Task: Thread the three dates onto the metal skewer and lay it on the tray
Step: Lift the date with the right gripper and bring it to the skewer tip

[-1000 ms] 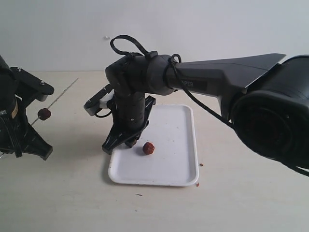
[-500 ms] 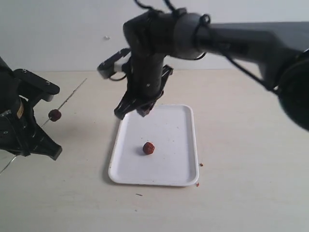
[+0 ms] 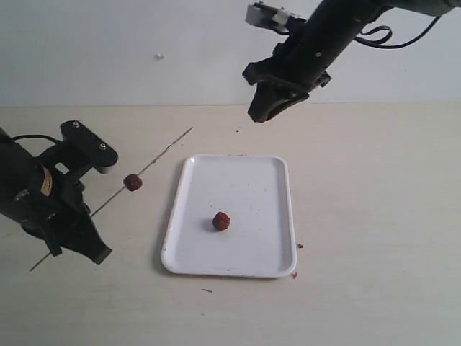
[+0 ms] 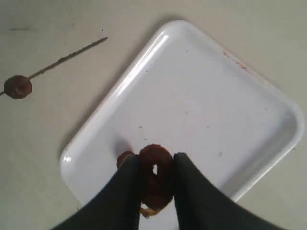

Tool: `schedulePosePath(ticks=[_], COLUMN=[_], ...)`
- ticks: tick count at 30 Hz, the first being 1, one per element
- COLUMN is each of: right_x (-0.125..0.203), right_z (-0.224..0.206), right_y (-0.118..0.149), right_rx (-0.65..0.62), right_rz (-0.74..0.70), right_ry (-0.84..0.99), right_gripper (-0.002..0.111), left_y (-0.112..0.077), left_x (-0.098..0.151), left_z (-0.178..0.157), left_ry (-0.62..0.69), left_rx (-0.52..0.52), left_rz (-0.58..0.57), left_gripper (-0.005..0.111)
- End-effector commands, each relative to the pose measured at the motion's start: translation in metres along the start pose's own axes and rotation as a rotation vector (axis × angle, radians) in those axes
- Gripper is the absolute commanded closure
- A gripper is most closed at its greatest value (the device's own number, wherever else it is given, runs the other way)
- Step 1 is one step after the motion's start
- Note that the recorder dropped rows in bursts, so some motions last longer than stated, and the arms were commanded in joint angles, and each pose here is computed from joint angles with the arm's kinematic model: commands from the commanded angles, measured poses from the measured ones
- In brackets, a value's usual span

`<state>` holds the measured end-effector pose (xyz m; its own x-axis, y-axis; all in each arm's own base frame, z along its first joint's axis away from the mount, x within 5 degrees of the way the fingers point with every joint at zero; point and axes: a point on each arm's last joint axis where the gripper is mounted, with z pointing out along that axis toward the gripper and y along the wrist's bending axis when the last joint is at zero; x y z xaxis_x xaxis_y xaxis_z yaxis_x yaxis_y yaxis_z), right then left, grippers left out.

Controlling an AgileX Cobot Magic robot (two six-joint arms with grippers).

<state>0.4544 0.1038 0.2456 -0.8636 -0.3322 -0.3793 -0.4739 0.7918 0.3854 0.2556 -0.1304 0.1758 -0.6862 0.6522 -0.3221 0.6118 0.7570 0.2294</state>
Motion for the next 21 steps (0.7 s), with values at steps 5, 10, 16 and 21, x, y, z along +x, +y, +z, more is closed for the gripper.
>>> schedulePosePath(ticks=[5,10,16,21], right_x=[0.003,0.003,0.001,0.002], right_z=[-0.027,-0.026,-0.022,-0.023], right_y=[-0.033,-0.041,-0.046,-0.056], right_rx=[-0.053,-0.101,-0.197,-0.213], right_rz=[0.035,0.047,0.066,0.078], right_ry=[-0.099,-0.131,-0.192,-0.215], right_gripper=[0.087,0.087,0.087,0.087], left_y=[-0.014,-0.015,-0.016,-0.001], left_x=[-0.021,-0.033,-0.035,-0.032], left_z=[-0.006,-0.01,-0.002,0.008], left_ry=[-0.213,-0.359,-0.374,-0.348], left_rx=[0.009,0.005,0.002,-0.024], left_rz=[0.237,0.238,0.268,0.262], left_gripper=[0.107,0.107,0.107,0.107])
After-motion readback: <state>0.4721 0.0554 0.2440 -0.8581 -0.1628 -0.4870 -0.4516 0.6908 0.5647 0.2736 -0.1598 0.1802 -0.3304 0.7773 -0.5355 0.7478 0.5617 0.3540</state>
